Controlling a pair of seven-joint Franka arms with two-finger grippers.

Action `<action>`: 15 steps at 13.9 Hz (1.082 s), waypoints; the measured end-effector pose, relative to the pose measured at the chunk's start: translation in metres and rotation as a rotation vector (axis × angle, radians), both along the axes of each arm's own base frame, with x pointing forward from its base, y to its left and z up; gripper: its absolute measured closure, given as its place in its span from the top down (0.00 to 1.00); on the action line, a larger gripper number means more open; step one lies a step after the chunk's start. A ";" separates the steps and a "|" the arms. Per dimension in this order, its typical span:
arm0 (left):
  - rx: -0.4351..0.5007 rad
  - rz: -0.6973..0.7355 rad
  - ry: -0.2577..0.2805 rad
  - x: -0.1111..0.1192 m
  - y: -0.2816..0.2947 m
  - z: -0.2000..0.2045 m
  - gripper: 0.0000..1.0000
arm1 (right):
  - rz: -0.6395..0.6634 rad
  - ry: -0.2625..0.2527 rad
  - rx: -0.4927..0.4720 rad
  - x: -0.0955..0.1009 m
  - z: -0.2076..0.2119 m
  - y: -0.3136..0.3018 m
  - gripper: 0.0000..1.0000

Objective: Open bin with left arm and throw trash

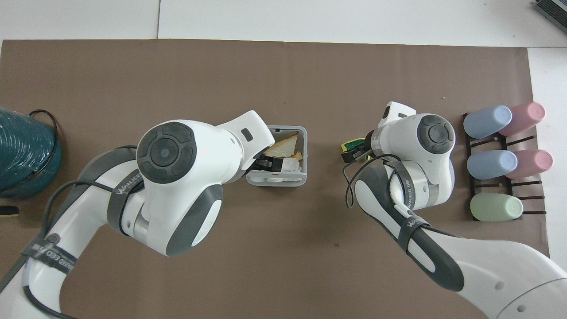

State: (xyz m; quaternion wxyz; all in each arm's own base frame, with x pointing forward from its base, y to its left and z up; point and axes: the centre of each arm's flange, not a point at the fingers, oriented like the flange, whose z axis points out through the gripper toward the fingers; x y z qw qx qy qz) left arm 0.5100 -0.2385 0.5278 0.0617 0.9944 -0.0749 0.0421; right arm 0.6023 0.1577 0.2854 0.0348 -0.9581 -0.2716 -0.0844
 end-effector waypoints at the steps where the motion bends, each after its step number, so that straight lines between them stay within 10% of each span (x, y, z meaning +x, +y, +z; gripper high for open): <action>1: 0.020 0.005 0.001 -0.001 0.017 0.004 1.00 | 0.010 0.012 -0.003 0.003 0.005 -0.002 0.45; 5: 0.041 -0.007 -0.025 0.013 0.098 0.026 1.00 | -0.006 0.020 0.002 0.008 0.027 -0.003 0.07; 15: 0.127 0.043 -0.053 0.036 0.202 0.127 1.00 | -0.311 0.043 0.147 0.005 0.188 0.107 0.06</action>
